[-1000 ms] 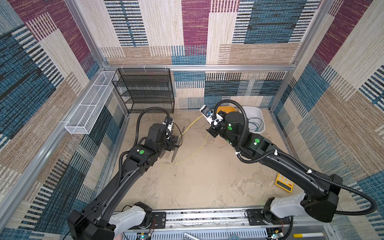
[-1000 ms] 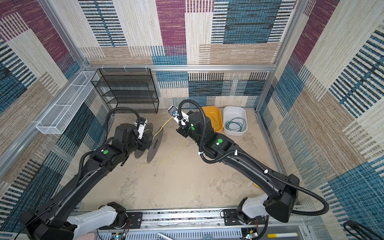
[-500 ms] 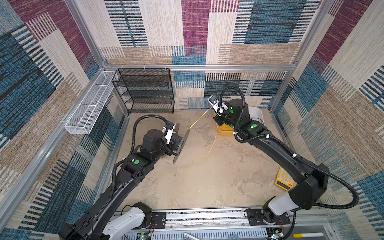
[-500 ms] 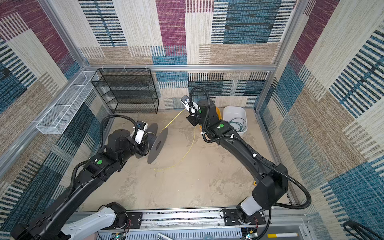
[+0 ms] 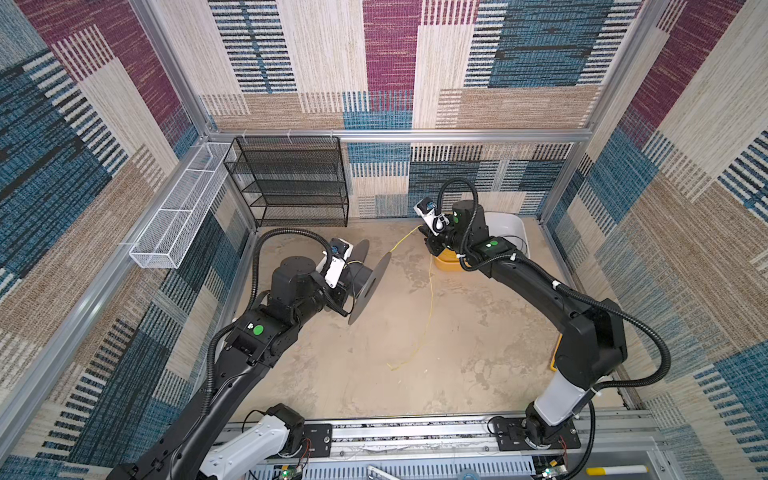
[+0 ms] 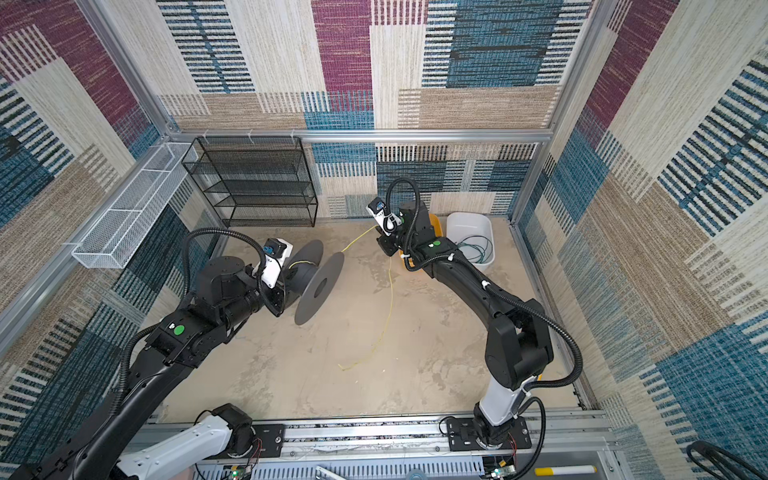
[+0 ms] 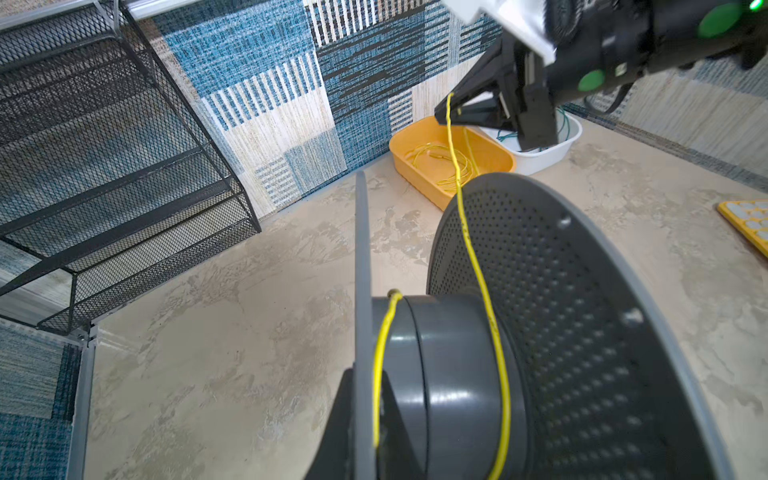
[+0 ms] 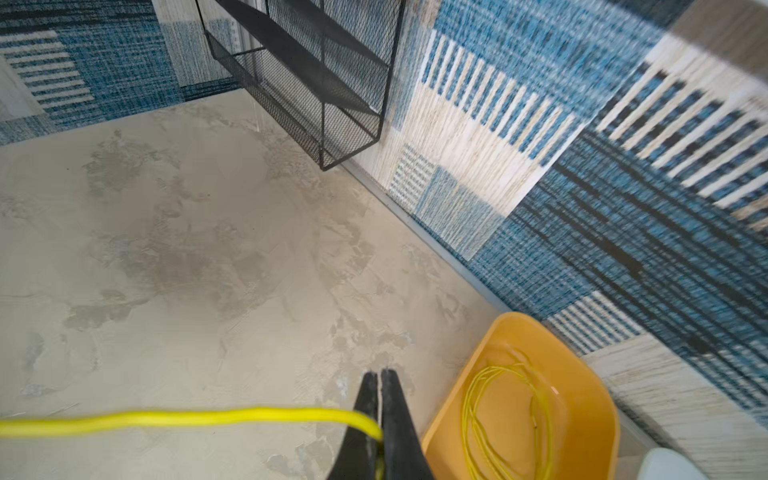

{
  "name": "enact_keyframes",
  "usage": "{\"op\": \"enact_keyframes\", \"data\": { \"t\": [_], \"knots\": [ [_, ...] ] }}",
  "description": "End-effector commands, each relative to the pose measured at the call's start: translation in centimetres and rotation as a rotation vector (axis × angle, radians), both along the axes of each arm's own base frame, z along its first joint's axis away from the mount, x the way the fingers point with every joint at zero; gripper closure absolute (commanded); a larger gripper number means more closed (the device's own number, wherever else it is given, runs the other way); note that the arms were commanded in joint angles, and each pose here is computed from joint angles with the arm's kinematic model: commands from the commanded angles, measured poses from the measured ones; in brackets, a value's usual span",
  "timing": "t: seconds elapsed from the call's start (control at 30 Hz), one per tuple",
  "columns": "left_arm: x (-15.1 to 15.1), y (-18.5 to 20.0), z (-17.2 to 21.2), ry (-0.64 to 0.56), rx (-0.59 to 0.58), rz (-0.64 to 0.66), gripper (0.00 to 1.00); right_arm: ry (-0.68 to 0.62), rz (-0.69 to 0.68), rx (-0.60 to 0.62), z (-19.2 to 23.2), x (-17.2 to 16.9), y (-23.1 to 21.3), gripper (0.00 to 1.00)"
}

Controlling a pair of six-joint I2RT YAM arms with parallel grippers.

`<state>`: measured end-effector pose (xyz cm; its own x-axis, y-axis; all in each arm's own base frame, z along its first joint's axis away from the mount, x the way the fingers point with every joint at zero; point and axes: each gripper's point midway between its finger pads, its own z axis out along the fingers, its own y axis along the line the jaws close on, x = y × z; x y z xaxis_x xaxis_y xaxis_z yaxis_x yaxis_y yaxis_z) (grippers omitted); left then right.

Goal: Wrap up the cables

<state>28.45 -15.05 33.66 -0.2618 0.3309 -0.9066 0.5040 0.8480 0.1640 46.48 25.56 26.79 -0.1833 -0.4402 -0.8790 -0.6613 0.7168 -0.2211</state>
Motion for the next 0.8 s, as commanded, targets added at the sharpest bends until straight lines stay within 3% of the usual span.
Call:
{"op": "enact_keyframes", "data": {
  "t": [0.0, 0.37, 0.77],
  "knots": [
    [-0.9, 0.1, 0.5, 0.036, -0.008, -0.027, 1.00, -0.019, -0.184, 0.050, -0.7, 2.4, -3.0, 1.00],
    [3.0, 0.2, 5.6, 0.069, -0.368, -0.035, 1.00, 0.122, -0.104, 0.181, -6.0, -1.1, -1.5, 1.00],
    [5.8, 1.8, 7.8, 0.061, -0.537, 0.004, 1.00, 0.239, -0.025, 0.239, -10.4, -4.3, 0.4, 1.00]
  ]
}}
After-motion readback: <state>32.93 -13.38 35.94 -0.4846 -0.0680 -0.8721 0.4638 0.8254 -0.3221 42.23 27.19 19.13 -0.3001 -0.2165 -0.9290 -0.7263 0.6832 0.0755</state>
